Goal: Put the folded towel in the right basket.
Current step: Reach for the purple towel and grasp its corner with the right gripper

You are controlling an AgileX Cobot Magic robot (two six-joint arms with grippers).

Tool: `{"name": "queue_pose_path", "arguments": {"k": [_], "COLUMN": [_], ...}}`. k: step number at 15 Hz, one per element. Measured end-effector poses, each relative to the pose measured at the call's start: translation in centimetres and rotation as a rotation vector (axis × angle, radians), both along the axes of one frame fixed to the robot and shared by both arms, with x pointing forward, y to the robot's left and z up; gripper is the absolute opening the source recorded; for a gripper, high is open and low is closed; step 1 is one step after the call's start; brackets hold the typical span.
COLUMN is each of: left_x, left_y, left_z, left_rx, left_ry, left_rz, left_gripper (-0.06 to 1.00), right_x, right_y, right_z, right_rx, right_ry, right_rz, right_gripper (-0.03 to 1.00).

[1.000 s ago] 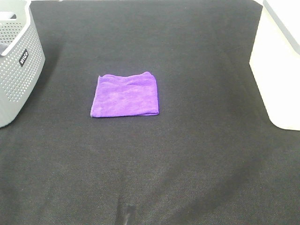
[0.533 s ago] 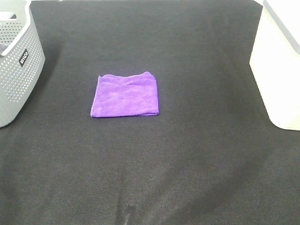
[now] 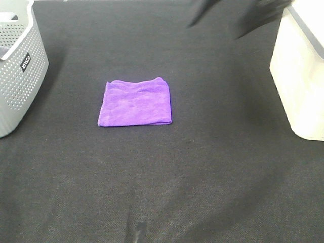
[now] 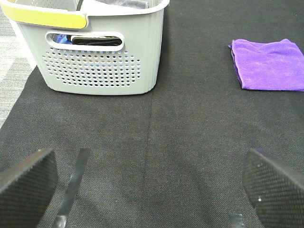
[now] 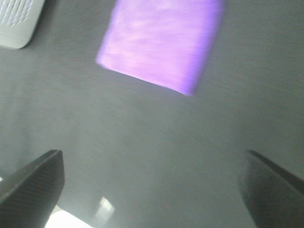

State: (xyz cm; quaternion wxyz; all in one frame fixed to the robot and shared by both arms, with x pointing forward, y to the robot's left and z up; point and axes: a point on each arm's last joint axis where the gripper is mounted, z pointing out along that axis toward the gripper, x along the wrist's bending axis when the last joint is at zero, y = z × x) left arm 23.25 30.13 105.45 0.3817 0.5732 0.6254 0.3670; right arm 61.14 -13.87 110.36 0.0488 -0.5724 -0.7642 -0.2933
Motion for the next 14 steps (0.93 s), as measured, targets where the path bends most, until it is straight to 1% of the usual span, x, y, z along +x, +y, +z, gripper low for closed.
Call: {"name": "queue_pose_path", "arguments": {"k": [1,2,3,4,5,6,8,10,12,14], "left_x": [0.0,0.0,0.0,0.0,0.0,0.0,0.0,0.0,0.0,0.0], "left_y": [0.0,0.0,0.0,0.0,0.0,0.0,0.0,0.0,-0.1,-0.1], "left_z": [0.0,0.0,0.0,0.0,0.0,0.0,0.0,0.0,0.0,0.0], "left_rx": [0.000,0.000,0.000,0.000,0.000,0.000,0.000,0.000,-0.007,-0.007], "left_ry": [0.000,0.000,0.000,0.000,0.000,0.000,0.000,0.000,0.000,0.000], "left_rz": [0.000,0.000,0.000,0.000,0.000,0.000,0.000,0.000,-0.005,-0.005], "left_gripper": [0.99,0.99,0.99,0.99,0.99,0.99,0.99,0.99,0.99,0.99], "right_x": [0.0,1.7,3.9,4.4,5.5,6.2,7.3,8.2,9.3,10.6], "right_y": [0.0,1.2,2.6,3.0,3.8,4.3,4.7,4.4,3.0,1.7], "right_z": [0.0,-1.8,-4.6,-5.5,-8.1,-10.3,-14.8,-18.3,-20.4,-21.4], "right_rx": [0.000,0.040,0.118,0.144,0.198,0.225,0.218,0.197,0.191,0.192], "right_ry": [0.000,0.043,0.109,0.129,0.182,0.214,0.248,0.265,0.267,0.250], "right_rz": [0.000,0.003,-0.014,-0.023,-0.036,-0.036,-0.036,-0.067,-0.121,-0.155], "right_gripper": [0.95,0.95,0.95,0.95,0.95,0.95,0.95,0.95,0.95,0.95]}}
